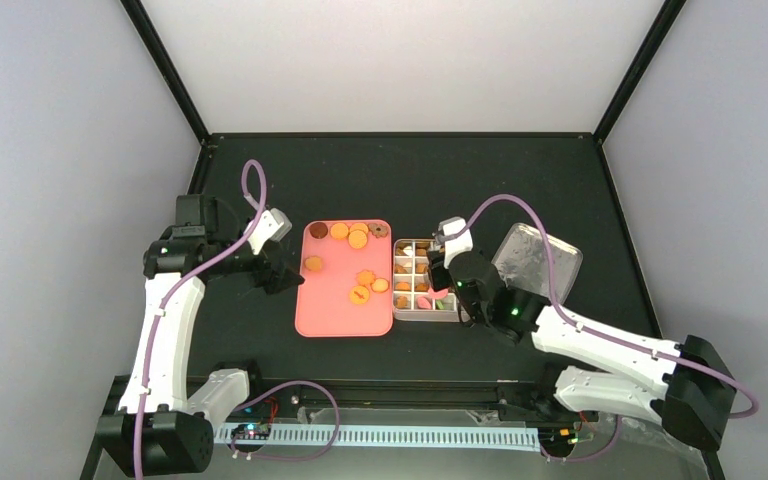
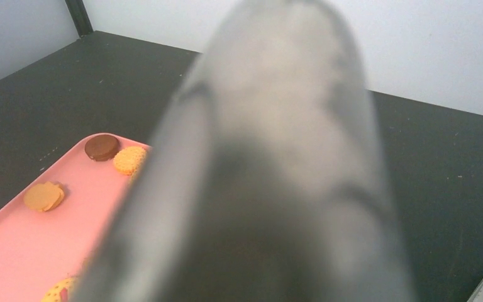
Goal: Pack the cookies
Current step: Place the fake cookies in the empty pocket of the box.
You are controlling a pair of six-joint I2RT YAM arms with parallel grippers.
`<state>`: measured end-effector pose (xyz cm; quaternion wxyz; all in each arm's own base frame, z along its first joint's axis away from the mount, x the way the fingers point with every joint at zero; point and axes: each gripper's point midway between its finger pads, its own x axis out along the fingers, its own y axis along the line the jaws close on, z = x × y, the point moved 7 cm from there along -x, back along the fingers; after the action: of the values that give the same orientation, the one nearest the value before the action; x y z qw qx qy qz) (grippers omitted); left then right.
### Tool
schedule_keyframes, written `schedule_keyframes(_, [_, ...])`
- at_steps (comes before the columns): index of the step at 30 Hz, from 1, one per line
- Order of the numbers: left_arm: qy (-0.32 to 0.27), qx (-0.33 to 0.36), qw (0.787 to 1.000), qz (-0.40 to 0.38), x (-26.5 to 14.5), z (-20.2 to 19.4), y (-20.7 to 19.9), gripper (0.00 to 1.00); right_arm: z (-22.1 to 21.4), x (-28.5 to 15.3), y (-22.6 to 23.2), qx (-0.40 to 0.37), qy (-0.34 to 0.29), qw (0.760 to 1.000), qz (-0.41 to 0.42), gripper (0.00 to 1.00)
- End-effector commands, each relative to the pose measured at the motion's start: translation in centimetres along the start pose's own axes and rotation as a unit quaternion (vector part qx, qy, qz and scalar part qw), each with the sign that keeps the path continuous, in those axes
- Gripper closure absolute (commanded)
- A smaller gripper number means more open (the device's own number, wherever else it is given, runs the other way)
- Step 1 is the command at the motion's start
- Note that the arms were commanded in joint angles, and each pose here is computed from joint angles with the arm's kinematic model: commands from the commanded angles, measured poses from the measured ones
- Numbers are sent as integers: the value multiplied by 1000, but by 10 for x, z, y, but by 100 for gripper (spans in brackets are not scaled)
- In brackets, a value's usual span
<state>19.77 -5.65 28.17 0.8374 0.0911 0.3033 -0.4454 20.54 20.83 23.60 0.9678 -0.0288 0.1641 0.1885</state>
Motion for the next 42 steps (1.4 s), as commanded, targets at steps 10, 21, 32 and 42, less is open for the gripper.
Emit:
schedule_keyframes(10, [-8, 21, 1000, -2, -8, 13, -4, 1, -1, -20, -7, 41, -9, 999, 26, 63])
schedule_keyframes(21, [-10, 24, 1000, -1, -10, 15, -5, 1, -8, -24, -16, 20, -2, 1000, -3, 77])
schedule_keyframes(32, [-12, 21, 1000, -4, -10, 15, -5, 2, -2, -42, -41, 12, -22, 997, -76, 83])
schedule_keyframes(42, [-9, 22, 1000, -5, -8, 13, -5, 2, 21, -45, -29, 27, -41, 998, -27, 76])
